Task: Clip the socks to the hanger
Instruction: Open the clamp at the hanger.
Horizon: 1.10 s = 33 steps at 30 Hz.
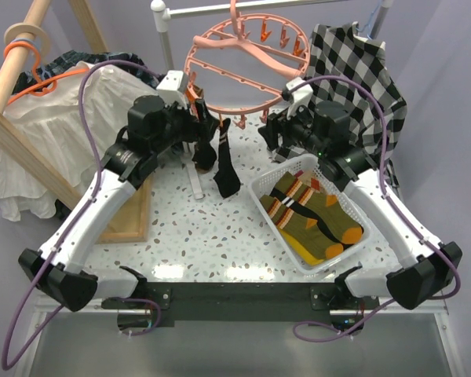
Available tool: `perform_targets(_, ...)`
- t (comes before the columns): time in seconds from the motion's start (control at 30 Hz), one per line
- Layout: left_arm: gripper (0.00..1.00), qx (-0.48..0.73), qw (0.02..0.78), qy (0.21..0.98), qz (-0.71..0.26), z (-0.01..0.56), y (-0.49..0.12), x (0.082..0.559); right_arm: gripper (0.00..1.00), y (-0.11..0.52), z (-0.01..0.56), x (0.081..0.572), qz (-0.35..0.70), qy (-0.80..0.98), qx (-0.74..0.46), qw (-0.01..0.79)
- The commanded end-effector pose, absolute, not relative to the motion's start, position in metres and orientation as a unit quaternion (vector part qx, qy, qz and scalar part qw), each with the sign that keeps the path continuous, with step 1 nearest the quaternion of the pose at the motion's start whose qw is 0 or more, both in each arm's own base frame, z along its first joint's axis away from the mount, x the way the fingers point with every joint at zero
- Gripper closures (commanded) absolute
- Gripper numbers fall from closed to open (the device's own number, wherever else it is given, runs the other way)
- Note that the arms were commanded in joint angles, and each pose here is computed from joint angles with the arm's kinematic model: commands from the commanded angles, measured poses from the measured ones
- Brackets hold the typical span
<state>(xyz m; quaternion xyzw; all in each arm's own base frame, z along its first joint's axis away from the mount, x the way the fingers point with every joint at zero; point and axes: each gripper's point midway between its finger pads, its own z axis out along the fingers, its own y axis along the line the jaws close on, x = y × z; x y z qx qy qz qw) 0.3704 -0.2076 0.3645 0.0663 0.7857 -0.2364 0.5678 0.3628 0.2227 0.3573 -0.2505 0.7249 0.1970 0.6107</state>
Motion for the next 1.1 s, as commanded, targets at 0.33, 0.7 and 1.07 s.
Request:
perform_targets(0.33, 0.21, 0.173, 0.597, 0.677, -0.393, 0.407, -0.248, 0.305, 0.29, 0.255, 0.398, 0.383, 0.246, 0.687, -0.262, 0.632)
perform_targets(0.7, 0.22, 0.082, 0.59, 0.728, -0.338, 0.391, -0.253, 0.353, 0.29, 0.256, 0.396, 0.381, 0.231, 0.694, -0.254, 0.633)
perform_targets(1.07, 0.35, 0.047, 0.601, 0.738, -0.303, 0.387, -0.259, 0.373, 0.29, 0.268, 0.392, 0.375, 0.233, 0.693, -0.26, 0.631)
